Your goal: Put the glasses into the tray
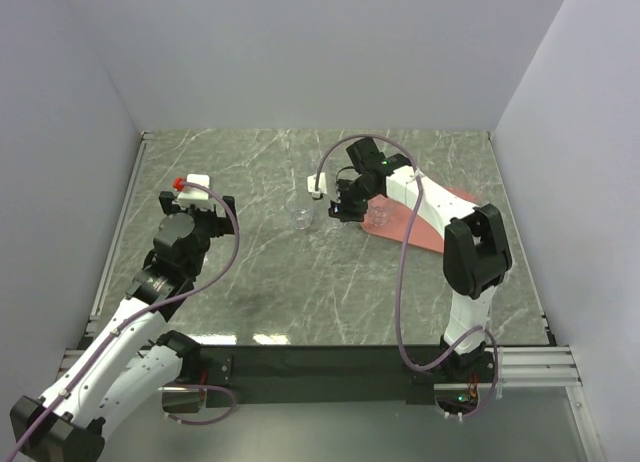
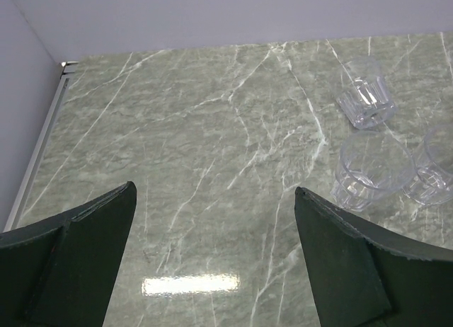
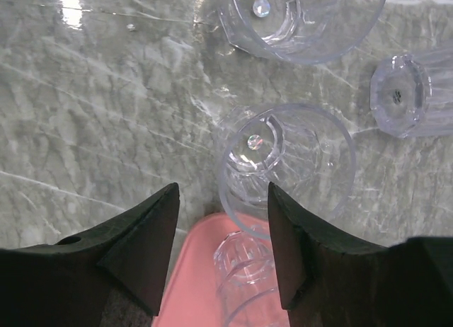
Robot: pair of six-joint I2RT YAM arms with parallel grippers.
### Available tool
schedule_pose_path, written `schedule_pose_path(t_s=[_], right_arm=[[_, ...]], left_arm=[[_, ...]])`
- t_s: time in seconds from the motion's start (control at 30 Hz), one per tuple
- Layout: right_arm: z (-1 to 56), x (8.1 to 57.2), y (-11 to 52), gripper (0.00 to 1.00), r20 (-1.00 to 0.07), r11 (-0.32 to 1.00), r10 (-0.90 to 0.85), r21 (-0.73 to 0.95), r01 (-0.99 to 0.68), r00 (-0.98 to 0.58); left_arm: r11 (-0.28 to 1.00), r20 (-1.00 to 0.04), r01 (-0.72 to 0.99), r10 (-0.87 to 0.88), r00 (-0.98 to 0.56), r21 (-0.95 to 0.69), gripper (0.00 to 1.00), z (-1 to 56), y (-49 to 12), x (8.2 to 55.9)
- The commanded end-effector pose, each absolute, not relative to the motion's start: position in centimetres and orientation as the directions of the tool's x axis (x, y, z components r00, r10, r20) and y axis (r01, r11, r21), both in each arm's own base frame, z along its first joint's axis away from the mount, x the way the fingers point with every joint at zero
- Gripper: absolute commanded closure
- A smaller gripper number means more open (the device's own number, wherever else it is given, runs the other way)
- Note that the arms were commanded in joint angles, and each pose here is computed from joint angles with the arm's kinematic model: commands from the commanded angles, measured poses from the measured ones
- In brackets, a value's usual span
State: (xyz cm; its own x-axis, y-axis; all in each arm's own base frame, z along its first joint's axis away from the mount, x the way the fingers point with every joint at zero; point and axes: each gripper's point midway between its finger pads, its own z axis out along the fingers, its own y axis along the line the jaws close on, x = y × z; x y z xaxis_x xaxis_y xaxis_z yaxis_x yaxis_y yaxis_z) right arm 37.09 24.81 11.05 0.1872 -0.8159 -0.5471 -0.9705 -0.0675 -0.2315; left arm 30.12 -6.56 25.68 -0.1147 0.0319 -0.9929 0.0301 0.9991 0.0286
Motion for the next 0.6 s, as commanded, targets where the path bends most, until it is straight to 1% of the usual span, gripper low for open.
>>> schedule_pose_path(t_s=[0.0,0.2,0.23,0.3,0.33,0.4,0.43,0.5,0.53,0.57], right_arm=[[11.7,38.0,25.4,0.41,-0.536,-0.061,-0.822,-0.256,-0.965,0.194],[10.2,38.0,25.2,0.51,-0.508,-0.062,-0.844,-0.231,-0.971,0.175],[9.8,37.9,25.3,0.55,-0.503,-0.065,-0.847,-0.227,-0.972,0.174],[9.6,38.0,25.4,0.58,-0.494,-0.065,-0.852,-0.228,-0.971,0.173],[9.3,38.0,25.4,0.63,-0.484,-0.063,-0.859,-0.226,-0.972,0.169],[9.1,38.1,25.6,0.69,-0.479,-0.062,-0.862,-0.226,-0.972,0.167],[9.1,38.0,25.7,0.75,-0.477,-0.068,-0.862,-0.226,-0.972,0.171],[9.2,38.1,25.9,0.81,-0.476,-0.071,-0.861,-0.233,-0.970,0.177],[9.4,38.1,25.9,0.87,-0.476,-0.070,-0.861,-0.238,-0.969,0.179],[9.5,38.3,25.8,0.90,-0.471,-0.068,-0.863,-0.247,-0.967,0.181]], left_arm=[[0.999,-0.998,0.039,-0.003,-0.067,-0.005,0.01,27.7,-6.7,30.2],[0.999,-0.998,0.043,-0.009,-0.069,-0.012,0.01,27.6,-6.7,30.3],[0.999,-0.998,0.044,-0.007,-0.070,-0.010,0.01,27.6,-6.7,30.4],[0.999,-0.997,0.044,-0.005,-0.073,-0.009,0.00,27.5,-6.7,30.4],[0.999,-0.997,0.044,-0.008,-0.072,-0.011,0.00,27.6,-6.7,30.4],[0.999,-0.997,0.043,-0.008,-0.072,-0.011,0.01,27.5,-6.7,30.4],[0.999,-0.997,0.041,-0.006,-0.072,-0.009,0.01,27.5,-6.6,30.4],[0.999,-0.997,0.040,-0.007,-0.073,-0.010,0.01,27.4,-6.6,30.4],[0.999,-0.997,0.040,-0.005,-0.074,-0.008,0.01,27.4,-6.6,30.4],[0.999,-0.997,0.041,-0.009,-0.073,-0.012,0.01,27.5,-6.6,30.5]])
